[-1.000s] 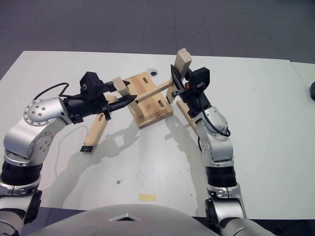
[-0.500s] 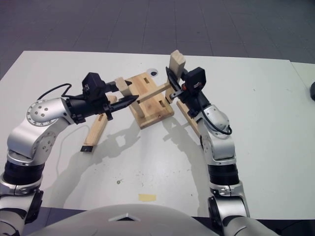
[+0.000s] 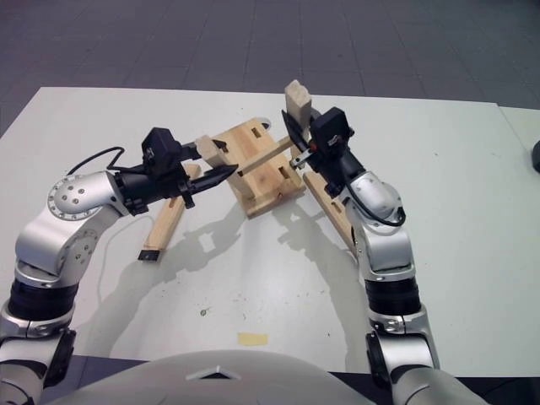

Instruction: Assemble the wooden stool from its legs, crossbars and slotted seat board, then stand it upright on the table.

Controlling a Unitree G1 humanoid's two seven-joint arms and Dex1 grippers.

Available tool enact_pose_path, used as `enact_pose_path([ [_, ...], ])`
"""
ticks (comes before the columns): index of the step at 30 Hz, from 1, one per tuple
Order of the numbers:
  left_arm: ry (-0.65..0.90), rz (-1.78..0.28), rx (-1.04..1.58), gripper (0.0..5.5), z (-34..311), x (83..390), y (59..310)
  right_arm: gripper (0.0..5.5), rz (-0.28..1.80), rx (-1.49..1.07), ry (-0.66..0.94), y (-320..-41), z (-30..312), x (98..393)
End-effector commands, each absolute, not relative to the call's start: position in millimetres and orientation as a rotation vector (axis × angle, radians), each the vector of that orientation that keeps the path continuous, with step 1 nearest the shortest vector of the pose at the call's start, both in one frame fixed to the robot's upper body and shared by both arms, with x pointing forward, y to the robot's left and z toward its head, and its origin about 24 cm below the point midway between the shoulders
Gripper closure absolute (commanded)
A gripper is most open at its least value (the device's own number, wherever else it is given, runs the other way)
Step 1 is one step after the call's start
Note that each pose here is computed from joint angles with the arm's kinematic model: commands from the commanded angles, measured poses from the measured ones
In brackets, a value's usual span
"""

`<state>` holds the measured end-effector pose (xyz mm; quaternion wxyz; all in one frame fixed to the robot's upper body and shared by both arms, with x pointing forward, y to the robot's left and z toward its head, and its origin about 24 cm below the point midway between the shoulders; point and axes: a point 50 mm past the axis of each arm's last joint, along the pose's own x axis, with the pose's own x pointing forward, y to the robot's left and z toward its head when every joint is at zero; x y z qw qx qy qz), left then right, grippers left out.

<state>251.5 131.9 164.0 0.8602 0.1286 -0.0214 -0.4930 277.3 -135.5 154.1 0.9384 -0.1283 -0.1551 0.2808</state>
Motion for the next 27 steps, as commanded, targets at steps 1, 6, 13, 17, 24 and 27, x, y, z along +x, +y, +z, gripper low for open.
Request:
enact_pose_path([
  [1, 0.103, -1.058, 0.256, 3.48, 138.7, 248.8, 131.0, 4.49, 0.638, -0.206, -0.322, -124.0, 151.3, 270.9],
  [6, 0.088, -1.052, 0.264, 3.48, 142.2, 253.2, 130.4, 4.49, 0.632, -0.12, -0.373, -122.2, 160.2, 269.6],
  [13, 0.032, -1.042, 0.275, 3.11, 154.0, 263.9, 127.8, 4.49, 0.595, -0.031, -0.313, -122.7, 150.8, 268.8],
  [17, 0.018, -1.038, 0.296, 2.44, 161.2, 268.5, 133.4, 4.5, 0.584, -0.019, -0.272, -123.2, 142.1, 266.9],
  [24, -0.008, -1.029, 0.31, 1.26, 169.6, 272.8, 135.5, 4.5, 0.557, 0.01, -0.259, -124.2, 137.8, 265.2],
  [27, 0.008, -1.037, 0.317, 0.82, 164.4, 269.5, 134.6, 4.5, 0.557, 0.083, -0.256, -122.5, 140.0, 263.8],
])
